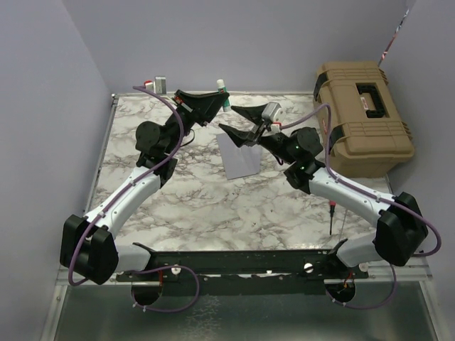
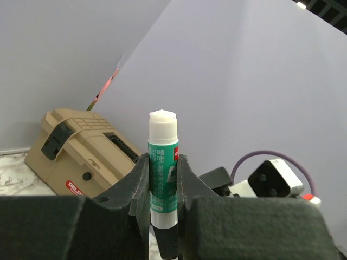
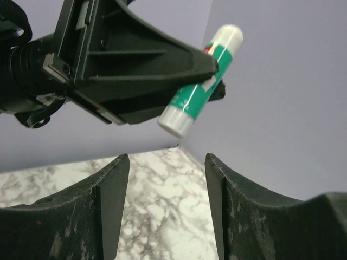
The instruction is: Place the letter into the envelope and seal it
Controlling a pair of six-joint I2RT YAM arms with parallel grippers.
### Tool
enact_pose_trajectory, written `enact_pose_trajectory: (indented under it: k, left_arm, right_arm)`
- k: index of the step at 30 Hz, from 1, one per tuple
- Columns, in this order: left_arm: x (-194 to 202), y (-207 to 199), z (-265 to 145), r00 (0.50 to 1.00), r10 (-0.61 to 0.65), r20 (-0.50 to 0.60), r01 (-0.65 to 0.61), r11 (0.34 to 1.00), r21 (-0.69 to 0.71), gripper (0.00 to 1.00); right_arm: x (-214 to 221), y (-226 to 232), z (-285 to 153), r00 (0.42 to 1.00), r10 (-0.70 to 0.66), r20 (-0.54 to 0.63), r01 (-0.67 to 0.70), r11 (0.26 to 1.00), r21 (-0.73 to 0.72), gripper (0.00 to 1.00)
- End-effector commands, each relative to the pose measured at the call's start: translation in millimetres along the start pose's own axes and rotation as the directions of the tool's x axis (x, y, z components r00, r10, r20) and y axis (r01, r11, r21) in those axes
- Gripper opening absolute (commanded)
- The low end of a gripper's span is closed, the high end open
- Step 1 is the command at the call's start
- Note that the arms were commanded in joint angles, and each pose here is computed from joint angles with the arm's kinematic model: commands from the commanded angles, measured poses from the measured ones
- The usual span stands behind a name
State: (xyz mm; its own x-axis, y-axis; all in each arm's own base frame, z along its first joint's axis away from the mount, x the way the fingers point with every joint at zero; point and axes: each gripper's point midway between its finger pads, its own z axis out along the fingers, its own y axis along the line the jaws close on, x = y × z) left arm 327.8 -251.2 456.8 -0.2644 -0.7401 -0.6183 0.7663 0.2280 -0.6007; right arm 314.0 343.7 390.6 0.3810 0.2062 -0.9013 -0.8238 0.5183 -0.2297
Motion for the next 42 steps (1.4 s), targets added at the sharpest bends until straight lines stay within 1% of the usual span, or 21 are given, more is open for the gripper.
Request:
enact_pose_trajectory:
  k: [1, 3, 6, 9, 11, 17, 23, 28, 32, 35, 38, 42]
  left_arm:
    - [-8, -2, 1, 0.999, -0.007, 0.039, 0.007, 1.000, 0.007, 0.00]
    - [-8, -2, 1, 0.999, -0.007, 0.040, 0.007, 1.000, 0.004, 0.00]
    - [-7, -1, 1, 0.999, -0.007, 0.039, 0.007, 1.000, 0.002, 0.00]
    - [-8, 0, 1, 0.999, -0.006, 0.041, 0.006, 1.000, 0.001, 0.00]
    - [-9, -1, 1, 0.999, -0.006, 0.043, 0.005, 1.000, 0.003, 0.00]
    - [-8, -1, 1, 0.999, -0.002, 0.040, 0.002, 1.000, 0.003, 0.00]
    - [-6, 1, 1, 0.999, 0.000, 0.036, 0.000, 1.000, 0.001, 0.00]
    - [-7, -1, 1, 0.999, 0.012, 0.037, -0.012, 1.000, 0.009, 0.00]
    - [-6, -2, 0, 0.999, 0.019, 0.035, -0.020, 1.000, 0.015, 0.00]
    - [-6, -3, -1, 0.999, 0.024, 0.036, -0.025, 0.999, 0.024, 0.00]
    - [-7, -8, -2, 0.999, 0.030, 0.036, -0.031, 0.998, 0.046, 0.00]
    - [-7, -14, -4, 0.999, 0.034, 0.033, -0.037, 0.997, 0.070, 0.00]
  right_arm:
    - [-45, -20, 6, 0.956, -0.237, 0.176, 0.213, 0.967, 0.141, 0.59]
    - [-50, -20, 7, 0.947, -0.247, 0.206, 0.214, 0.962, 0.170, 0.55]
    - [-52, -20, 9, 0.944, -0.245, 0.220, 0.208, 0.962, 0.179, 0.49]
    - [-50, -18, 12, 0.949, -0.229, 0.217, 0.197, 0.967, 0.163, 0.39]
    - [-45, -17, 15, 0.956, -0.215, 0.201, 0.187, 0.971, 0.152, 0.34]
    - [-42, -20, 17, 0.965, -0.170, 0.198, 0.138, 0.977, 0.164, 0.27]
    - [-50, -33, 20, 0.975, -0.077, 0.210, 0.029, 0.974, 0.223, 0.25]
    - [-46, -44, 20, 0.972, 0.075, 0.223, -0.138, 0.949, 0.283, 0.16]
    - [-46, -49, 17, 0.941, 0.217, 0.261, -0.294, 0.906, 0.305, 0.11]
    - [-51, -46, 14, 0.906, 0.300, 0.300, -0.385, 0.879, 0.283, 0.09]
    - [-57, -46, 2, 0.856, 0.350, 0.381, -0.457, 0.856, 0.240, 0.09]
    - [-54, -56, -8, 0.769, 0.469, 0.435, -0.586, 0.788, 0.186, 0.09]
